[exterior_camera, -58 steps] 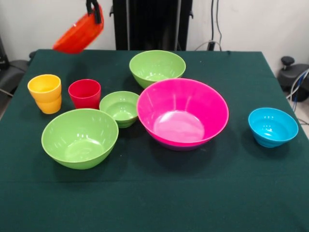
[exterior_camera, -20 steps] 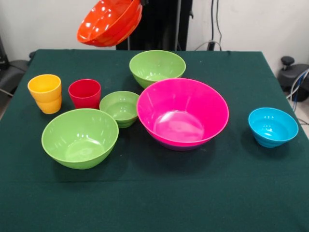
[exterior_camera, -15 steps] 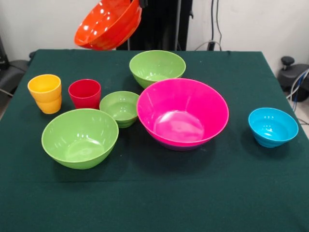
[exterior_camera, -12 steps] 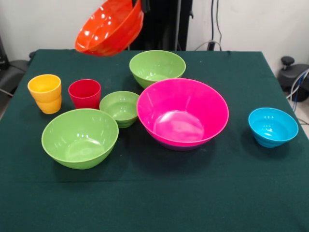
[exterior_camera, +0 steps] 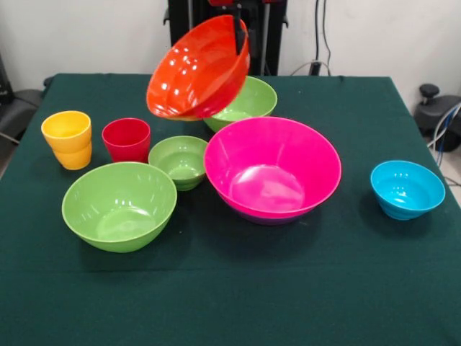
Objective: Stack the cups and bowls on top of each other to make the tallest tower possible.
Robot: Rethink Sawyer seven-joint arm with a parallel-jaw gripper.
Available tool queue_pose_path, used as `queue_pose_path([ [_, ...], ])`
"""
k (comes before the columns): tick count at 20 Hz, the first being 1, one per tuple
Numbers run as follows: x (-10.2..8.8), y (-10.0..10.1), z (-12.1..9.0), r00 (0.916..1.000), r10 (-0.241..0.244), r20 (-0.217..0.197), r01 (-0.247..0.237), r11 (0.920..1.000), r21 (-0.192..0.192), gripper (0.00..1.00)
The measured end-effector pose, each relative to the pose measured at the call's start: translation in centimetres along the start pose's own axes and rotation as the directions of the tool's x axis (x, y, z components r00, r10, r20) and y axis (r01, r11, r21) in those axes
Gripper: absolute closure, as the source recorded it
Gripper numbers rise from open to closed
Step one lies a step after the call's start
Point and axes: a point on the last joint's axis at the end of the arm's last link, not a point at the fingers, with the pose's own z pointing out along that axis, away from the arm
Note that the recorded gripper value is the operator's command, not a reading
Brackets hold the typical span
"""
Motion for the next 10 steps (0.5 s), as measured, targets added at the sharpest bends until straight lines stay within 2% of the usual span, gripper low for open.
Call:
queue_pose_path([
  [3,0.3,0.9,0.9,0.9998,-0.008,-0.017,0.008,1.0,-0.003,1.0],
  [10,1.4,1.2,2.4,0.9991,-0.002,-0.042,0.002,0.9999,0.011,1.0],
])
